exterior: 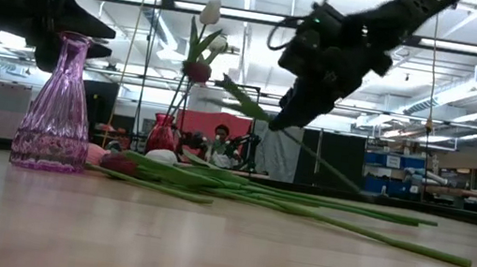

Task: Sort flowers into vase by color
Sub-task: Put the top dark red tulip into the pink vase

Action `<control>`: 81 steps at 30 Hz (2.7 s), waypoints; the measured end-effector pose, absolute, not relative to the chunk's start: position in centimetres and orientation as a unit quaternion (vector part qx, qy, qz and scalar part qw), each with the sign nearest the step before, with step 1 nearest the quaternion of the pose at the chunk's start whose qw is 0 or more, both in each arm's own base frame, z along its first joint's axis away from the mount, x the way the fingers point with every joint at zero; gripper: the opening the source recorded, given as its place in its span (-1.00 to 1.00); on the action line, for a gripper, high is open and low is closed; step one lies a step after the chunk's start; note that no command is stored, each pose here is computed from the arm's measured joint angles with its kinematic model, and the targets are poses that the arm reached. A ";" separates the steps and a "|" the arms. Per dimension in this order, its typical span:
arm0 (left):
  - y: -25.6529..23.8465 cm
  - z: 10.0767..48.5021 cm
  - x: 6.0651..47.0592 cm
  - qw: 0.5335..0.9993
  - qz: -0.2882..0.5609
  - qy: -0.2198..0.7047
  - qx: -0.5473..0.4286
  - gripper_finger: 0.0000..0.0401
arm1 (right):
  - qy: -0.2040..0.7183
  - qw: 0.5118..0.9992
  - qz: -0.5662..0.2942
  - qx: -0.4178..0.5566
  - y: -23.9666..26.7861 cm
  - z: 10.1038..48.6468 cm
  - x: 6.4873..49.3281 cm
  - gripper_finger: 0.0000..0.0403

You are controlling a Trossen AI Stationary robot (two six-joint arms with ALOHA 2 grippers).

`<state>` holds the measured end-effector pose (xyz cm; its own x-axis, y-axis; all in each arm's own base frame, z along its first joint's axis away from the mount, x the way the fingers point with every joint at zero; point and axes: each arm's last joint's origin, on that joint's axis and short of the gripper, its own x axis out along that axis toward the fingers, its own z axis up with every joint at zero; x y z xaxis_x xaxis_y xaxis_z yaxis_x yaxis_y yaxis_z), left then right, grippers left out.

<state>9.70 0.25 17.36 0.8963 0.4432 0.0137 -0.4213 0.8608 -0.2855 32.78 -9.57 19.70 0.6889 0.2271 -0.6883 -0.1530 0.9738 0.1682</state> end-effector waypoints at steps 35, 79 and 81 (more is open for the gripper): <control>-1.7 23.2 19.5 0.970 0.221 0.033 -0.093 0.19 | -0.097 0.965 0.228 -0.082 -7.7 23.2 36.0 -0.92; -2.5 23.9 27.3 0.981 0.190 0.043 -0.014 -0.93 | -0.066 0.987 0.118 -0.092 -5.9 22.6 36.9 -0.76; -2.5 24.4 26.9 0.981 0.189 0.044 -0.013 -0.93 | -0.056 0.988 0.121 -0.079 -6.3 22.6 36.7 -0.66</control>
